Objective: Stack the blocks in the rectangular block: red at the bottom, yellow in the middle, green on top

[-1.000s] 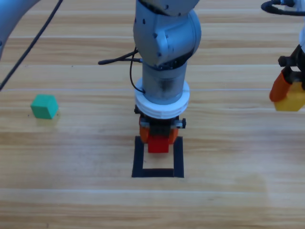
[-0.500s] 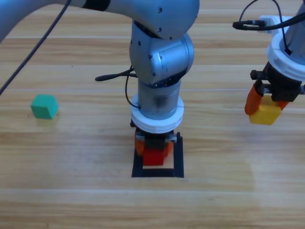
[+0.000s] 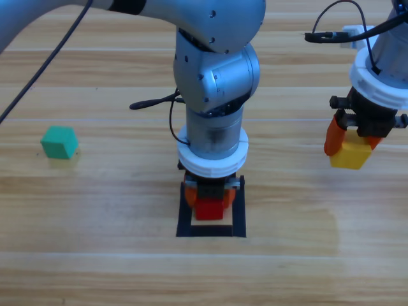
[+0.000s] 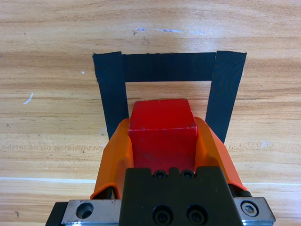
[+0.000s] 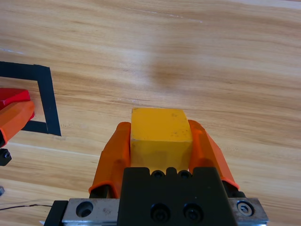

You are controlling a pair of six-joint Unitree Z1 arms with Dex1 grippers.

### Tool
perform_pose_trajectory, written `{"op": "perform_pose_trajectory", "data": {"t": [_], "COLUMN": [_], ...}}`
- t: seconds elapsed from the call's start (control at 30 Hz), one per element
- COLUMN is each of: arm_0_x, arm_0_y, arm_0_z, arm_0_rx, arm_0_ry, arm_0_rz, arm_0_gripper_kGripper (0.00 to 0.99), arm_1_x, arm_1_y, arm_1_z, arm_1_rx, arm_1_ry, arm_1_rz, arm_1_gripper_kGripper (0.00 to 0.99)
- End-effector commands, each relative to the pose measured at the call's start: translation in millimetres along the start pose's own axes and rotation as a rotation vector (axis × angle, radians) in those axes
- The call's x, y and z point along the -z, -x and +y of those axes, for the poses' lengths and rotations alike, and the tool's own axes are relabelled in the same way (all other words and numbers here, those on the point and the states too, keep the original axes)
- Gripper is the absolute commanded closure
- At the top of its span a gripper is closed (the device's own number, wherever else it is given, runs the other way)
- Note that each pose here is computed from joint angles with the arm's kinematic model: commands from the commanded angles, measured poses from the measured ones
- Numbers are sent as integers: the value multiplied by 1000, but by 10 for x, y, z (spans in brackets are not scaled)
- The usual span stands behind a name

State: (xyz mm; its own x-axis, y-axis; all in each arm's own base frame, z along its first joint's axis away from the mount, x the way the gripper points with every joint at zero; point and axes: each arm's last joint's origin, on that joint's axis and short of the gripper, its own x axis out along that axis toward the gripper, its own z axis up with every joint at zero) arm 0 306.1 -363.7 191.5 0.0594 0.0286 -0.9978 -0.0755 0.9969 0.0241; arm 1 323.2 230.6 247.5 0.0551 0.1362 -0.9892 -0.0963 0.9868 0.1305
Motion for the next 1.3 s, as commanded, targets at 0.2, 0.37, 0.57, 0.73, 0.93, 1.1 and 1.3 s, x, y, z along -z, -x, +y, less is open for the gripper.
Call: {"op": "perform_pose_trajectory", "data": {"t": [0.2, 0.37, 0.57, 0.73, 0.93, 1.1, 1.3], "arm_0_x": [86, 93, 148, 155, 110, 110, -112], "arm_0_y": [-9, -7, 144, 248, 617, 1306, 1680], "arm_0_z": [6, -18, 25, 7, 2, 468, 1495], "arm_0_rx": [-5, 14, 36, 61, 125, 124, 49], "arm_0_ry": [-32, -51, -60, -65, -87, -81, -59], "arm_0_rz": [11, 8, -1, -17, -93, -251, -334], "arm_0_gripper_kGripper": [990, 244, 0, 0, 0, 0, 0], "arm_1_x": [29, 28, 27, 27, 65, 102, 105], "arm_1_y": [-155, -157, -155, -155, -85, -25, -63], "arm_1_z": [61, 54, 62, 62, 135, 410, 890], "arm_1_rx": [31, 32, 30, 30, 29, 79, 106], "arm_1_ry": [14, 15, 17, 15, 39, 73, 136], "arm_1_rz": [45, 46, 44, 44, 30, 32, 82], "arm_1_gripper_kGripper": [990, 990, 990, 990, 990, 990, 990]}}
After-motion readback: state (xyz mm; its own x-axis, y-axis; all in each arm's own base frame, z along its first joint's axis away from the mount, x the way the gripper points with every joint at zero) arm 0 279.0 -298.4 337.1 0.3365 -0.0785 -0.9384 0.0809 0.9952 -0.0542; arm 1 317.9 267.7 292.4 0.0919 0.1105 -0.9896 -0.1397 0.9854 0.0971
